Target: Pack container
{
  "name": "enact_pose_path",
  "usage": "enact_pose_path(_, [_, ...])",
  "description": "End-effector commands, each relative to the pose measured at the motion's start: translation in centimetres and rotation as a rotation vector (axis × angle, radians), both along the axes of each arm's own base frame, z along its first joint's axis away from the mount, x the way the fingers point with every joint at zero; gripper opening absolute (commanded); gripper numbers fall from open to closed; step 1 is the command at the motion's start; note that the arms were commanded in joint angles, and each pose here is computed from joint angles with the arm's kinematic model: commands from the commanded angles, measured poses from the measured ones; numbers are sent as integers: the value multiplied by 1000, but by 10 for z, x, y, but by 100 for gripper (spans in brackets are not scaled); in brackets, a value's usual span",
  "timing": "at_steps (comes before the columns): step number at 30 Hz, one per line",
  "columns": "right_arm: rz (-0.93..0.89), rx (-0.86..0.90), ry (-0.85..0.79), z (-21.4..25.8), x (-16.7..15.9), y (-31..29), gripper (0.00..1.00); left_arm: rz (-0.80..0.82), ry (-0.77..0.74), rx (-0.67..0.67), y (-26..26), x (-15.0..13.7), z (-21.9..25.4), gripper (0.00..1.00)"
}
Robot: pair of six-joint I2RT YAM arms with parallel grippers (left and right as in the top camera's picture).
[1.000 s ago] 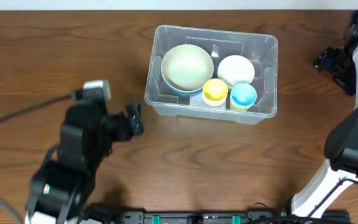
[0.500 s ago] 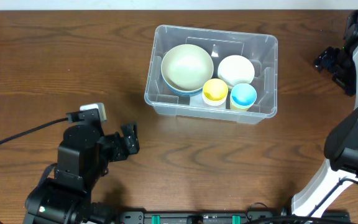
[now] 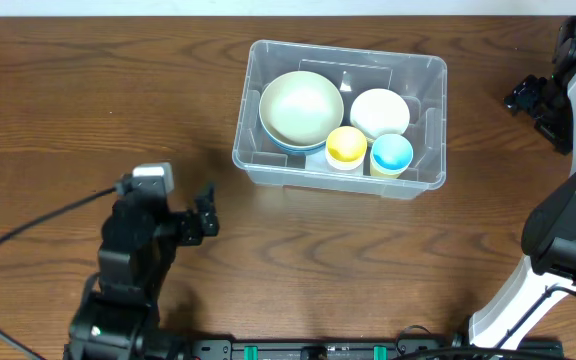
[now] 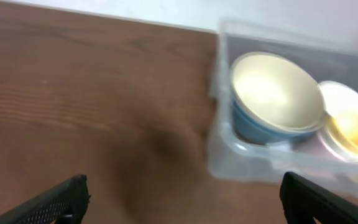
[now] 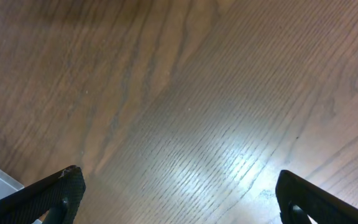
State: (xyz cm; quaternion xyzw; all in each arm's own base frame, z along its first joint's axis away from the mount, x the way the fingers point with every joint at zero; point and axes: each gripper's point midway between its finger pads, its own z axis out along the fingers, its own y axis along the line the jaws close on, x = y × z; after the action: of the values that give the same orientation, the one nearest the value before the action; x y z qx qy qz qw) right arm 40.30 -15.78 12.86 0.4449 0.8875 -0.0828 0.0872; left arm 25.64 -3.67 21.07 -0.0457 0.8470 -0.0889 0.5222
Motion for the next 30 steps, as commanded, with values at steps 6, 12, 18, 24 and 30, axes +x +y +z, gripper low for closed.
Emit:
enact_pose_path(6, [-17, -13, 1, 1, -2, -4, 99, 122, -175, 0, 36, -5, -25, 98])
enact_pose_path(12, [-16, -13, 1, 1, -2, -4, 99, 119, -351, 44, 40, -13, -12, 98])
enact_pose_path(18, [-16, -13, 1, 1, -2, -4, 99, 162, -460, 62, 50, -17, -7, 98])
enact_pose_path(24, [-17, -13, 1, 1, -2, -4, 99, 152, -470, 123, 51, -18, -8, 98])
enact_pose_path(30, [-17, -13, 1, 1, -2, -4, 99, 128, -471, 229, 51, -16, -14, 98])
